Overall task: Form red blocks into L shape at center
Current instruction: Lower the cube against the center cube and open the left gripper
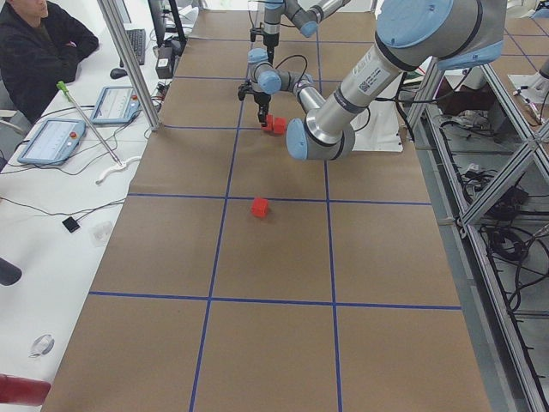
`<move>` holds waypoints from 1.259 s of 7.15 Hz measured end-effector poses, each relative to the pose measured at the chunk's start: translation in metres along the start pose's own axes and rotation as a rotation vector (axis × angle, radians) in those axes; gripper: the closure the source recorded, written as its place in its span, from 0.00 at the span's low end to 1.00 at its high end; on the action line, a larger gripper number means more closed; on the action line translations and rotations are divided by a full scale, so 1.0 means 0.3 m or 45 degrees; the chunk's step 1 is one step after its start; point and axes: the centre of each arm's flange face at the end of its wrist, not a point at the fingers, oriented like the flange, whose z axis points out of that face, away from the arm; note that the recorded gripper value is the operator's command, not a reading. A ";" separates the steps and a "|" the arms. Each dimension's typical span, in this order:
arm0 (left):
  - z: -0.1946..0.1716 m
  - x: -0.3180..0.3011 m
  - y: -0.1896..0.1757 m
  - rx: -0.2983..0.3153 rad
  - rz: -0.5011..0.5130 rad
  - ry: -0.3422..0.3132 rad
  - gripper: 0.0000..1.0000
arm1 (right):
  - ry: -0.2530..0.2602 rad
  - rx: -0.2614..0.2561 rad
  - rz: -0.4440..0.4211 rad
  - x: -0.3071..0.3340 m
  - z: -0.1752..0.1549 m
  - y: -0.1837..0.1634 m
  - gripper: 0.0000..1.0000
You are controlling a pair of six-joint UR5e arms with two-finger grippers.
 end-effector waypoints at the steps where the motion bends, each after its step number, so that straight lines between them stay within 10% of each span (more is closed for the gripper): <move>1: 0.006 -0.007 0.000 -0.002 0.022 -0.003 1.00 | 0.000 0.000 0.000 0.000 0.000 0.000 0.01; 9: 0.015 0.000 0.026 -0.013 0.012 0.007 1.00 | 0.000 0.000 0.000 0.000 0.001 0.000 0.01</move>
